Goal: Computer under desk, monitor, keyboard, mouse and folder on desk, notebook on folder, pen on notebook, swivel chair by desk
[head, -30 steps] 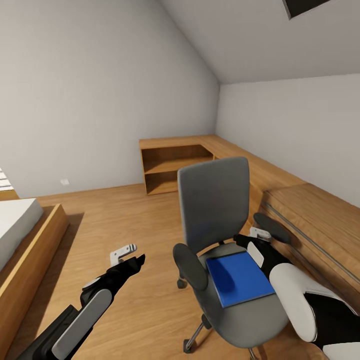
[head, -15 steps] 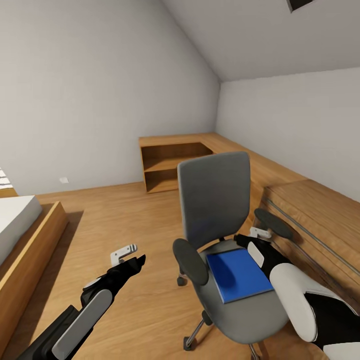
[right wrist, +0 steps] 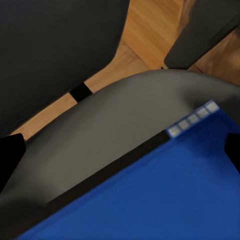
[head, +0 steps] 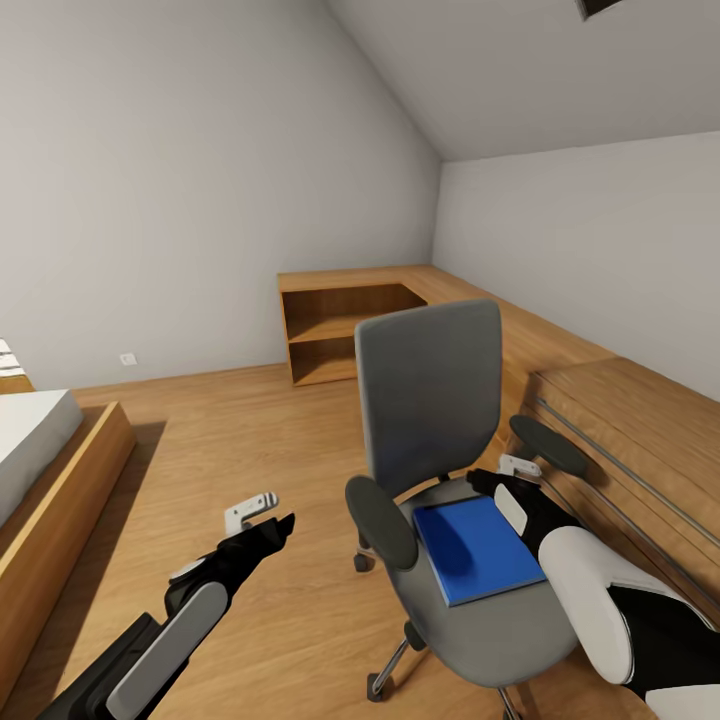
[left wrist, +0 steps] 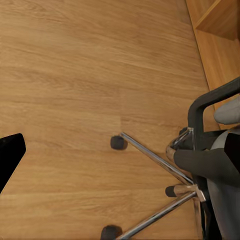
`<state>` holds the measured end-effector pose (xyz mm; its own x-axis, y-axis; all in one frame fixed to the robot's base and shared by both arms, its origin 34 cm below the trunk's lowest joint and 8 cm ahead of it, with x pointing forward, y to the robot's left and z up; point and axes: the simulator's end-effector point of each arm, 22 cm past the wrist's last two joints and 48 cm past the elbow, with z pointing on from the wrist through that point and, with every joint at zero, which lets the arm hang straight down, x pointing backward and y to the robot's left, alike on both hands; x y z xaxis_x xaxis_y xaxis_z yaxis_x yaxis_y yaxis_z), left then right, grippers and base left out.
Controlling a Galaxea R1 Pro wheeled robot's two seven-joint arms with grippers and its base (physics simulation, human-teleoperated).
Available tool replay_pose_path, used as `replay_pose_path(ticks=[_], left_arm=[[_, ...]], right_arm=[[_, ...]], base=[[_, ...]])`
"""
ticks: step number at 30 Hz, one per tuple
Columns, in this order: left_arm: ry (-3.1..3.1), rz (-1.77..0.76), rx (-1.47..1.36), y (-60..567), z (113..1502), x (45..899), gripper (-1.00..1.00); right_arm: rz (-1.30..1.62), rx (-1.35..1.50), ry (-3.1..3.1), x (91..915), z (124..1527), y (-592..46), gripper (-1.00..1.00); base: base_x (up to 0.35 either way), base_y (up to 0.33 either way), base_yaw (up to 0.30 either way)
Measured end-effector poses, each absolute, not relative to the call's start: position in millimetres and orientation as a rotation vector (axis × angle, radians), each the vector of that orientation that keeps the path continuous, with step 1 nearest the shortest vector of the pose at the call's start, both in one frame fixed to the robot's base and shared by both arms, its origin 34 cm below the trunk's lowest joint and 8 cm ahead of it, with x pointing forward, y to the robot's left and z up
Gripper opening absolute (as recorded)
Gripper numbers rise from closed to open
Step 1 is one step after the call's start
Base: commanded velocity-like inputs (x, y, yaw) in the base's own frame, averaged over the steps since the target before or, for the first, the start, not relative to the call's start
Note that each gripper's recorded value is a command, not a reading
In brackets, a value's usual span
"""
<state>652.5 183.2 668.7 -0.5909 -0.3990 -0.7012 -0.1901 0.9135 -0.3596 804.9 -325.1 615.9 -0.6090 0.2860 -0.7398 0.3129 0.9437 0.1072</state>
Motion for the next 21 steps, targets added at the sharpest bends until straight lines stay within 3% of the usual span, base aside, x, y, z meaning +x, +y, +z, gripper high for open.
replay_pose_path(ticks=[21], left_arm=[[2.201,-0.301,-0.424,189.0,663.3,654.0,1.00]], right_arm=[[-0.044,0.420,2.263,802.8,606.6,-325.2,1.00]], base=[[0.012,0.000,0.000]])
